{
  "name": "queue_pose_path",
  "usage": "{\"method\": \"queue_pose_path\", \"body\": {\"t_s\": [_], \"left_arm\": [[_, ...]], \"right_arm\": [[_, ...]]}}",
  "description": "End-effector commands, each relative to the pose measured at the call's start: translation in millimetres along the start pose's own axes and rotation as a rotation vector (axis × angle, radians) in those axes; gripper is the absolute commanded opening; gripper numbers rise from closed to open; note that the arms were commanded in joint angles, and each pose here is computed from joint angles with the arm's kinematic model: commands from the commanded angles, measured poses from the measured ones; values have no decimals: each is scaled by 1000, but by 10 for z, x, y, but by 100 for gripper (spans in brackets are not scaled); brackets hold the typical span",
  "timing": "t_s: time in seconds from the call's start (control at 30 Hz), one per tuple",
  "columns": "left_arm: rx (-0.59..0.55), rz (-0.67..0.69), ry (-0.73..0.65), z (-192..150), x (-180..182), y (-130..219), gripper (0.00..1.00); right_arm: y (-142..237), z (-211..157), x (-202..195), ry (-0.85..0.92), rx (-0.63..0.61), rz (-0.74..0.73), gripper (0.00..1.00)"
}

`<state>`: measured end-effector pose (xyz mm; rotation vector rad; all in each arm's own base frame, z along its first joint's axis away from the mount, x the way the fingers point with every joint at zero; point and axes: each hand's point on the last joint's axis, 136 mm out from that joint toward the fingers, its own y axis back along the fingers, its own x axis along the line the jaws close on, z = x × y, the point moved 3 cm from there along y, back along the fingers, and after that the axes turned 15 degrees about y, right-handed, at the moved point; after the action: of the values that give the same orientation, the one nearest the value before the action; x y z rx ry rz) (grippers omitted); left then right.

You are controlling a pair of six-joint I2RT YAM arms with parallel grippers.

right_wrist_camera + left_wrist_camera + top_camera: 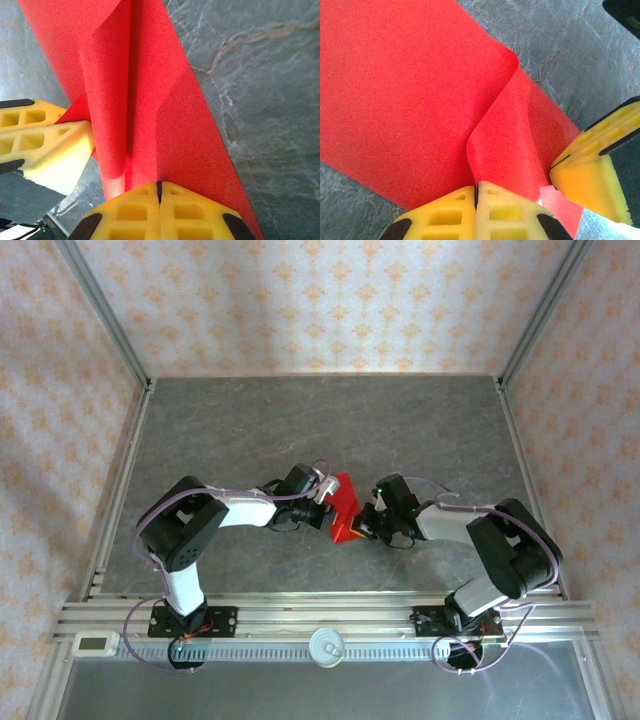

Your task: Fold a paper plane with a square sheet of paper (pick it up from the middle)

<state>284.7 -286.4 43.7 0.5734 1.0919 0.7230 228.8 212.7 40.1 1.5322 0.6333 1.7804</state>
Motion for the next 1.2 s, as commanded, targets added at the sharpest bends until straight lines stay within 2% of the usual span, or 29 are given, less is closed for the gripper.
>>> {"method": "queue_pose_path", "body": {"t_s": [0.0, 0.1, 0.63, 0.77, 1.07, 1.17], "left_arm": [[-14, 37, -24, 26, 31, -29, 6], [-40, 32, -23, 44, 18, 13, 6], [31, 27, -14, -115, 95, -84, 6], [47, 41, -12, -157, 143, -113, 6], [67, 52, -12, -221, 198, -143, 6], [66, 52, -12, -217, 198, -150, 6]], "right_arm": [[-41, -108, -237, -25, 28, -112, 0], [-37, -107, -236, -22, 28, -112, 0], [-34, -86, -201, -18, 24, -98, 0], [-15, -27, -87, -11, 5, -47, 0], [223, 293, 416, 12, -123, 133, 0], [213, 342, 450, -15, -130, 144, 0]]}}
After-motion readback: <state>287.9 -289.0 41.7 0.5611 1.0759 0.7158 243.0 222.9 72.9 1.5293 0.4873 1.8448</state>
